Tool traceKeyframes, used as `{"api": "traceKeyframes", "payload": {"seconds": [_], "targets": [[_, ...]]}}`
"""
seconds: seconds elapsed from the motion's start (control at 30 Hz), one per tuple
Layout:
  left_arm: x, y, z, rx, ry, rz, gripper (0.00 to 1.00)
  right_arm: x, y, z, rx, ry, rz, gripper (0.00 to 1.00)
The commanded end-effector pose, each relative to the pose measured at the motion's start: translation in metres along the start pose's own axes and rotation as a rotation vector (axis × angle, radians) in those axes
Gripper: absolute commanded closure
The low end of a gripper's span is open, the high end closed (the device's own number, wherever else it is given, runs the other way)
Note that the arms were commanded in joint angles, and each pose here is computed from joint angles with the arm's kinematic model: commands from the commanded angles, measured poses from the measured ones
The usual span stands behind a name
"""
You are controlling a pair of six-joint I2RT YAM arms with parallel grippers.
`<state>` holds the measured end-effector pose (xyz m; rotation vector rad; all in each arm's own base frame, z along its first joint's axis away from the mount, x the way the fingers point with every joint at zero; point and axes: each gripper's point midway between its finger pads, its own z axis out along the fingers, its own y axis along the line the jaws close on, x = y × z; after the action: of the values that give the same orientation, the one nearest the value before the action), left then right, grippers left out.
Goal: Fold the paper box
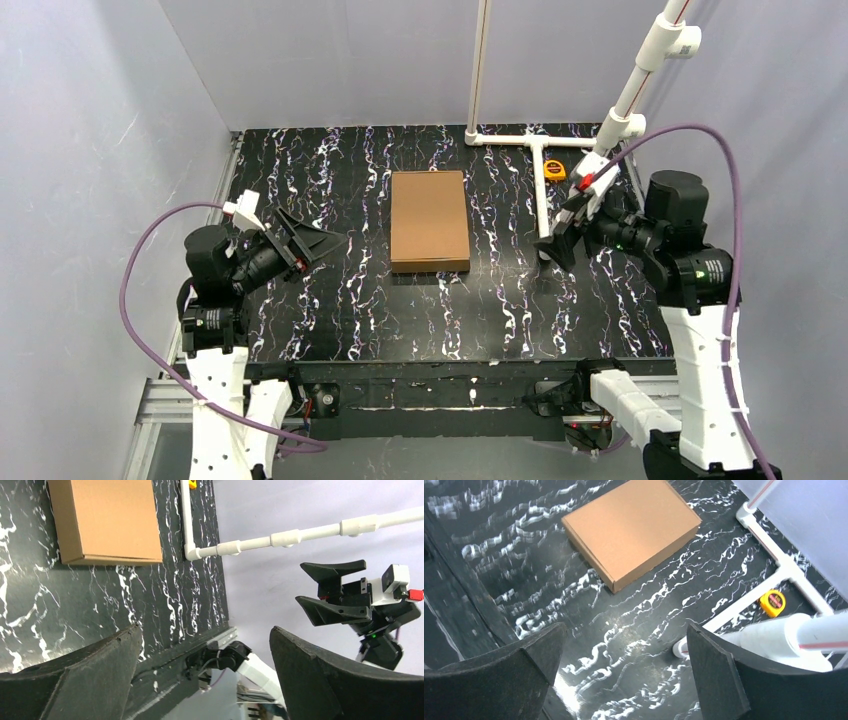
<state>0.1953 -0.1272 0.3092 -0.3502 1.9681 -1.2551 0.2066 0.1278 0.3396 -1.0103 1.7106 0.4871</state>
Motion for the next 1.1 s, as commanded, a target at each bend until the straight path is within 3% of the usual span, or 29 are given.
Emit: {"api": "traceKeyframes", "payload": {"seconds": [0.0, 0.1, 0.23, 0.4, 0.57, 0.77, 1.07], "targets": [[0.004, -0.006, -0.007, -0.052, 0.023, -0.128, 0.02, -0.039, -0.023, -0.018, 0.180, -0.155, 0.230, 0.02], [0.004, -0.014, -0.008, -0.034, 0.040, -0.123, 0.02, -0.041, -0.040, -0.026, 0.289, -0.172, 0.283, 0.02], [0.008, -0.037, -0.011, 0.057, 0.099, -0.028, 0.02, -0.042, -0.035, -0.029, 0.265, -0.175, 0.268, 0.02], [0.019, -0.080, -0.032, 0.157, 0.073, 0.299, 0.02, -0.041, -0.032, -0.027, 0.211, -0.181, 0.261, 0.02], [0.003, -0.055, -0.056, -0.075, -0.041, 0.525, 0.02, -0.039, -0.037, -0.026, 0.201, -0.188, 0.299, 0.02], [0.008, -0.040, -0.043, -0.089, 0.015, 0.512, 0.02, -0.035, -0.045, -0.027, 0.236, -0.185, 0.340, 0.02], [0.005, -0.037, -0.042, -0.099, -0.003, 0.521, 0.02, -0.029, -0.053, -0.027, 0.269, -0.182, 0.366, 0.01]]}}
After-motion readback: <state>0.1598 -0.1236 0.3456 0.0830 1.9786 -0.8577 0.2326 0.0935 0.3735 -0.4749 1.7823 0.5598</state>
